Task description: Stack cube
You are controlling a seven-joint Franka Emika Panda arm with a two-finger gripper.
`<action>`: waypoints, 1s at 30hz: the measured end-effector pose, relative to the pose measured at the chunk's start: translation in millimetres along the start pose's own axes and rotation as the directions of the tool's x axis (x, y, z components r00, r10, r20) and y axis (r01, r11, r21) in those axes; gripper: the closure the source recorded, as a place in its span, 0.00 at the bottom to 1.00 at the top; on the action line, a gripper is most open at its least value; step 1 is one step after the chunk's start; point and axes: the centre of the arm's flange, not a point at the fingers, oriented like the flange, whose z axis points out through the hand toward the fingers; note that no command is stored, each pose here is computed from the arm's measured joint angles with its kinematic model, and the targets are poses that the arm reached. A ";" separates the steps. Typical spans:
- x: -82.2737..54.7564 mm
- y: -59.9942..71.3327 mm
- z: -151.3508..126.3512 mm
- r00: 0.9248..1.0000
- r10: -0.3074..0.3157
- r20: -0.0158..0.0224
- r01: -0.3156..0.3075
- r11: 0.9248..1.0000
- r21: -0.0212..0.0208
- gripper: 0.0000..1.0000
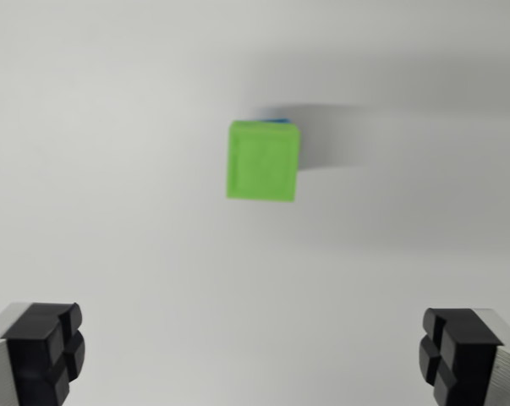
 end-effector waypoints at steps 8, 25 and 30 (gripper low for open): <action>0.2 -0.3 -19.7 1.000 0.000 0.000 0.000 1.000 0.000 0.00; 0.4 -0.4 -31.9 1.000 0.000 0.002 0.000 1.000 -0.001 0.00; 0.4 -0.5 -31.8 1.000 0.000 0.002 0.000 1.000 -0.002 0.00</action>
